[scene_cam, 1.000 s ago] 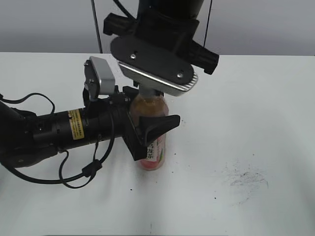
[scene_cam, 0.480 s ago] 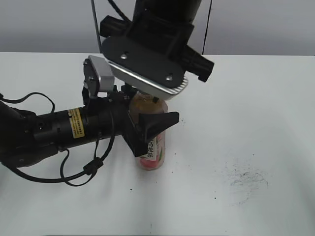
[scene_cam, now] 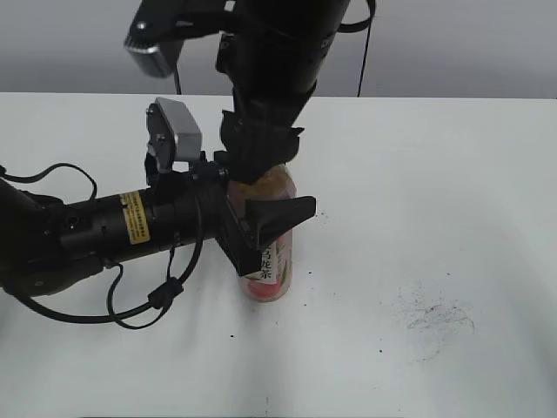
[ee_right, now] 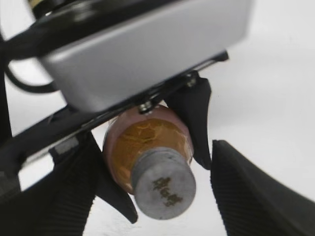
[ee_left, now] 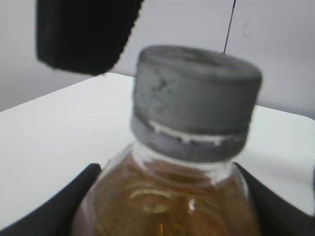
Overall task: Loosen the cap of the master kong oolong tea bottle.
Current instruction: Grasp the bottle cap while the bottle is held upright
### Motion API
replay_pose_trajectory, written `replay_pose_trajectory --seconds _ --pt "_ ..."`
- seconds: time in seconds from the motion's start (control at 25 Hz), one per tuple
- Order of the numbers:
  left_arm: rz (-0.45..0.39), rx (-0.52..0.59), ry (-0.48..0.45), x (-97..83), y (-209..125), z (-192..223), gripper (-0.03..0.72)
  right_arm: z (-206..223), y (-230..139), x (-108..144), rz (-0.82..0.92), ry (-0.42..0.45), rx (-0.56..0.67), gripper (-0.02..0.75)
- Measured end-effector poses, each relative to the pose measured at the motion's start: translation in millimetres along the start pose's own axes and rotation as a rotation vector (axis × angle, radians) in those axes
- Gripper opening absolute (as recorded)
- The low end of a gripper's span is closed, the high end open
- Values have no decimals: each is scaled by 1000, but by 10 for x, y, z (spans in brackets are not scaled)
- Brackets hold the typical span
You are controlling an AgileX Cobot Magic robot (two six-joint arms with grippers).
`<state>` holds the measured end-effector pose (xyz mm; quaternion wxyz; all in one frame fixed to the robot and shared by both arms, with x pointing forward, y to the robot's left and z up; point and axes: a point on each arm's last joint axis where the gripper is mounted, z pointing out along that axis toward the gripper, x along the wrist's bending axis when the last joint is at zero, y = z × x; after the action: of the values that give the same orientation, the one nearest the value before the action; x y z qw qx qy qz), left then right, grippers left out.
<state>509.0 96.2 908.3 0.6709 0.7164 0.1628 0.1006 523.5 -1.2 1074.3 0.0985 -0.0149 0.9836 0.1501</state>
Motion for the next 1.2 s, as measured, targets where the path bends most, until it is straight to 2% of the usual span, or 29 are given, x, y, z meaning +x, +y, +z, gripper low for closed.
replay_pose_trajectory --seconds 0.24,0.4,0.6,0.92,1.0,1.16,1.2 --pt "-1 0 0 0 0 0 447 0 -7 -28 623 -32 -2 536" --pt "-1 0 0 0 0 0 447 0 -12 -24 860 -31 1 536" --pt "-1 0 1 1 0 0 447 -1 -63 -16 994 -51 54 494" --pt "-1 0 1 1 0 0 447 -3 -83 -13 1024 -60 75 468" --pt "-1 0 1 1 0 0 447 -2 -78 -10 1027 -54 72 435" --pt "-2 0 3 3 0 0 447 -1 -58 -6 1015 -46 56 283" --pt "-2 0 4 5 1 1 447 -1 -58 -6 1000 -45 56 275"
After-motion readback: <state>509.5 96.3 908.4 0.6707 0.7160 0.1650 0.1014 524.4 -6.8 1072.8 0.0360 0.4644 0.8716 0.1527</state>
